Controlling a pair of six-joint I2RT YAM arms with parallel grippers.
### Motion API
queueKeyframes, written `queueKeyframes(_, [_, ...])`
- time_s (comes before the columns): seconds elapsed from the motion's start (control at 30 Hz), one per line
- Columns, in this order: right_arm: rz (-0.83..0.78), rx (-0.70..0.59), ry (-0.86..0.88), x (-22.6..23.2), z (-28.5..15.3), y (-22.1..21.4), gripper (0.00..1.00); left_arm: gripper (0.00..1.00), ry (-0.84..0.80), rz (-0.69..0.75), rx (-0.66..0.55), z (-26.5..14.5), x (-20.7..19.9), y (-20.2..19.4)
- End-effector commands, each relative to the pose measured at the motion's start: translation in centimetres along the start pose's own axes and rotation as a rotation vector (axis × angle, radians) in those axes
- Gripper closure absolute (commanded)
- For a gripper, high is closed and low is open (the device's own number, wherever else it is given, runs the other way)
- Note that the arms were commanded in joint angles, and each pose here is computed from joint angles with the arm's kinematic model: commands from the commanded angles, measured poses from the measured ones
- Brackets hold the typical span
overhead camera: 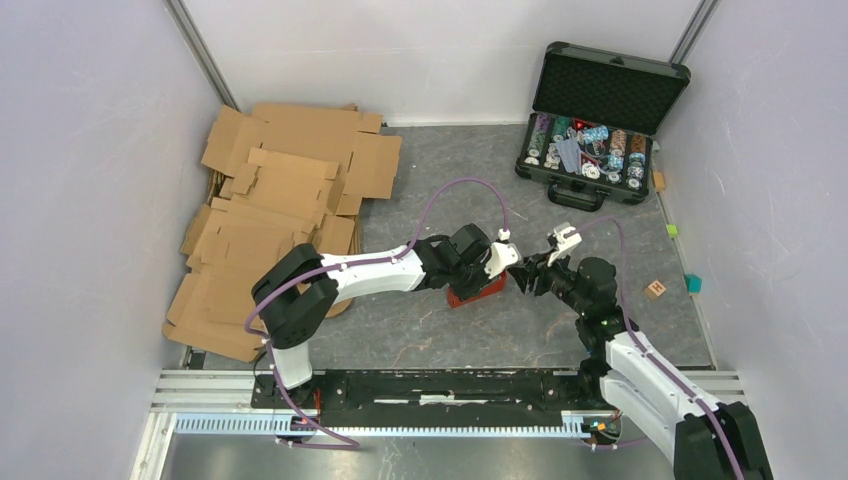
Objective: Fold the paper box
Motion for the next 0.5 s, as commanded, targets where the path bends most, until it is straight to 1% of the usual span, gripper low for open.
queueKeyframes(0.0, [-0.121,-0.057,0.133,0.5,-0.1,-0.3,0.50,0.67,-0.072,-0.021,0.168,1.1,-1.6,-3.4])
queueKeyframes(0.07, [-0.127,-0.093,0.133,0.3,-0.3,-1.0,0.53,0.67,-0.075,-0.020,0.167,1.1,-1.6,-3.4])
queueKeyframes(0.2, [-0.117,-0.089,0.163,0.6,-0.3,-1.4,0.53,0.67,-0.075,-0.021,0.168,1.1,-1.6,-3.4])
queueKeyframes(0.37, [-0.128,-0.103,0.149,0.5,-0.5,-1.1,0.53,0.67,-0.073,-0.020,0.169,1.0,-1.6,-3.4])
queueKeyframes(0.47, [-0.132,-0.114,0.144,0.5,-0.5,-0.9,0.56,0.67,-0.074,-0.019,0.169,1.1,-1.6,-3.4])
Point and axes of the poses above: each gripper's point midway between its finger pads, its own z axis out along the fingers, its own x axis along the line the jaws close on, y = z × x, the point moved 9 cm from there along -z, back along the fingers, and after that the axes turned 8 degrees about z, right-handed, at the moved point
